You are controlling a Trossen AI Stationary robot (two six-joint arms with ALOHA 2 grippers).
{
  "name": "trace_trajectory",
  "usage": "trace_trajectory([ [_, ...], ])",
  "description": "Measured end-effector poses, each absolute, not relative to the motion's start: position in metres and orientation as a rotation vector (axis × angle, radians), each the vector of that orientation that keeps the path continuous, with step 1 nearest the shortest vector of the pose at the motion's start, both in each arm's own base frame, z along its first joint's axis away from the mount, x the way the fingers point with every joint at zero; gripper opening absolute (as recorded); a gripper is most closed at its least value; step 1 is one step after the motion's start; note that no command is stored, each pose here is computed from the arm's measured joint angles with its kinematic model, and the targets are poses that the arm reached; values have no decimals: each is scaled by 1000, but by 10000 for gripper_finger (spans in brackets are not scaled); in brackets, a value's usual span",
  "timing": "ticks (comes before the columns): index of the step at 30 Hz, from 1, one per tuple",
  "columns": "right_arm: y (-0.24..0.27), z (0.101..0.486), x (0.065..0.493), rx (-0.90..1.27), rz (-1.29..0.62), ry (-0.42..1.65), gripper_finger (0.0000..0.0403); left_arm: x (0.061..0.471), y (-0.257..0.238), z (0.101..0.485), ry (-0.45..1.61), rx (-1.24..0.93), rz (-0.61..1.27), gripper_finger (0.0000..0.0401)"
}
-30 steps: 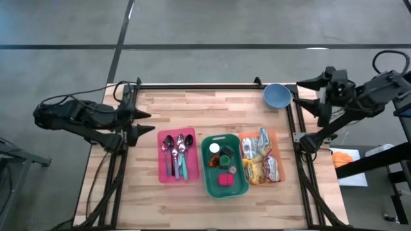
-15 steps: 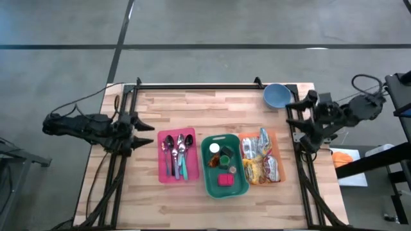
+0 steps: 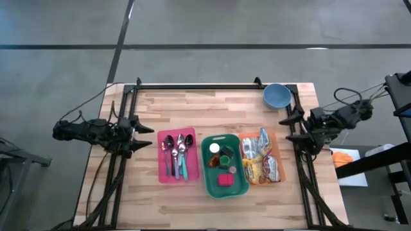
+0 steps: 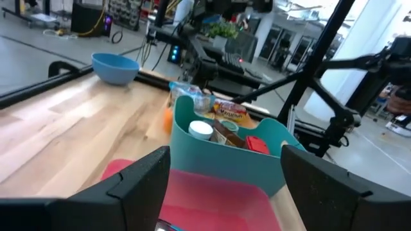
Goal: Pick & Place Food Item
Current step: Return to Home Position
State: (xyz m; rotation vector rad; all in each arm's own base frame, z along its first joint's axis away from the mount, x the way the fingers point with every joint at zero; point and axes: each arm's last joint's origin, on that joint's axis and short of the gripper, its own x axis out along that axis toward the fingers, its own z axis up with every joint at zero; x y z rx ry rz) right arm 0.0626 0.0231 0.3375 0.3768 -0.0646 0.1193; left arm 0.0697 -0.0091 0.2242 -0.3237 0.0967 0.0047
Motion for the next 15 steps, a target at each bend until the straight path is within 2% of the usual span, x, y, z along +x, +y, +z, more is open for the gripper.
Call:
trace_trajectory([
  [15, 34, 257, 68, 393, 390, -273, 319, 79, -14, 201, 119, -310, -96, 299],
])
